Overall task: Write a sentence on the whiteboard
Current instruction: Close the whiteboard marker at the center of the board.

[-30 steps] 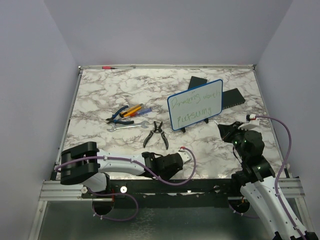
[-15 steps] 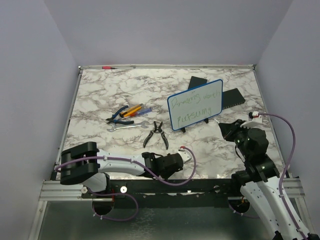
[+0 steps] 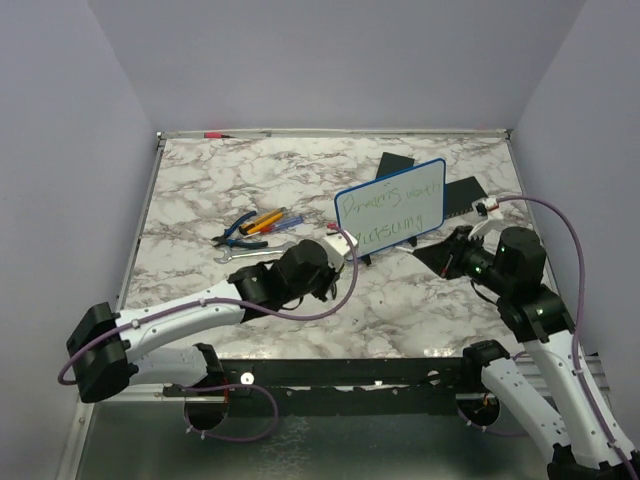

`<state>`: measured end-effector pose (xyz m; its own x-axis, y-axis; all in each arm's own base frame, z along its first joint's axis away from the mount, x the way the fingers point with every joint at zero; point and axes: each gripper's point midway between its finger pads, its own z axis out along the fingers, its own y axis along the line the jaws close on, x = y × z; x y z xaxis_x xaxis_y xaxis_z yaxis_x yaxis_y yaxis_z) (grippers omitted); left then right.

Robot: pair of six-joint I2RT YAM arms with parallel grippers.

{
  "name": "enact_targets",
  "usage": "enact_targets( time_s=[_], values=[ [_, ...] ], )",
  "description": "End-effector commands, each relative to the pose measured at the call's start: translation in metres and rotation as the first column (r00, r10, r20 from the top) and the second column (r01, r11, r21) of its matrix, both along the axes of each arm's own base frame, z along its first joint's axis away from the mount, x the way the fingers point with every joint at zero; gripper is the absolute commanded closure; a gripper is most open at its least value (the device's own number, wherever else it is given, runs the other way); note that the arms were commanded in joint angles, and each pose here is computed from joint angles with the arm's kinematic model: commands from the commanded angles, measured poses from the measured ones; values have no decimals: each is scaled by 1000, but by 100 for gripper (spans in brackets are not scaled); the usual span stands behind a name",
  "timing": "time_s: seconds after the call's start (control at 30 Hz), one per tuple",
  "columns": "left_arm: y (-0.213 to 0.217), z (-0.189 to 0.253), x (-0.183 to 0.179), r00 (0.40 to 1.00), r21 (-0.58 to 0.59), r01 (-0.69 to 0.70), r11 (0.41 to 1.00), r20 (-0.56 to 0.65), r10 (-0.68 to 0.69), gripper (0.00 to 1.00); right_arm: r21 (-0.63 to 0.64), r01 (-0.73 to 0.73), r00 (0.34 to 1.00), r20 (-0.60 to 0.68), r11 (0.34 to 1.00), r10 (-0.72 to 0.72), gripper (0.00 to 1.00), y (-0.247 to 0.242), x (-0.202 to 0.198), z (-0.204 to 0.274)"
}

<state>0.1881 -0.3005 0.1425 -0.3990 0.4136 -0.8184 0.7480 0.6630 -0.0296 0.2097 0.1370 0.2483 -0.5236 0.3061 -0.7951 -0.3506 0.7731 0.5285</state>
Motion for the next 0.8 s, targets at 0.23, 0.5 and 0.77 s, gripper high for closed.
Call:
enact_targets(
  time_s=[0.23, 0.5, 0.77],
  values=[
    [1, 37, -63, 902, -145, 432, 890, 90, -423, 100, 231, -518, 811, -173, 824, 559, 96, 65, -57, 7],
    [-7, 43, -84, 852, -202, 521, 829, 67, -519, 100, 323, -581, 731, -197, 747, 654, 96, 73, -67, 5],
    [-10, 46, -93, 826, -235, 558, 796, 65, -560, 100, 360, -589, 695, -230, 723, 681, 96, 75, -69, -9]
  ],
)
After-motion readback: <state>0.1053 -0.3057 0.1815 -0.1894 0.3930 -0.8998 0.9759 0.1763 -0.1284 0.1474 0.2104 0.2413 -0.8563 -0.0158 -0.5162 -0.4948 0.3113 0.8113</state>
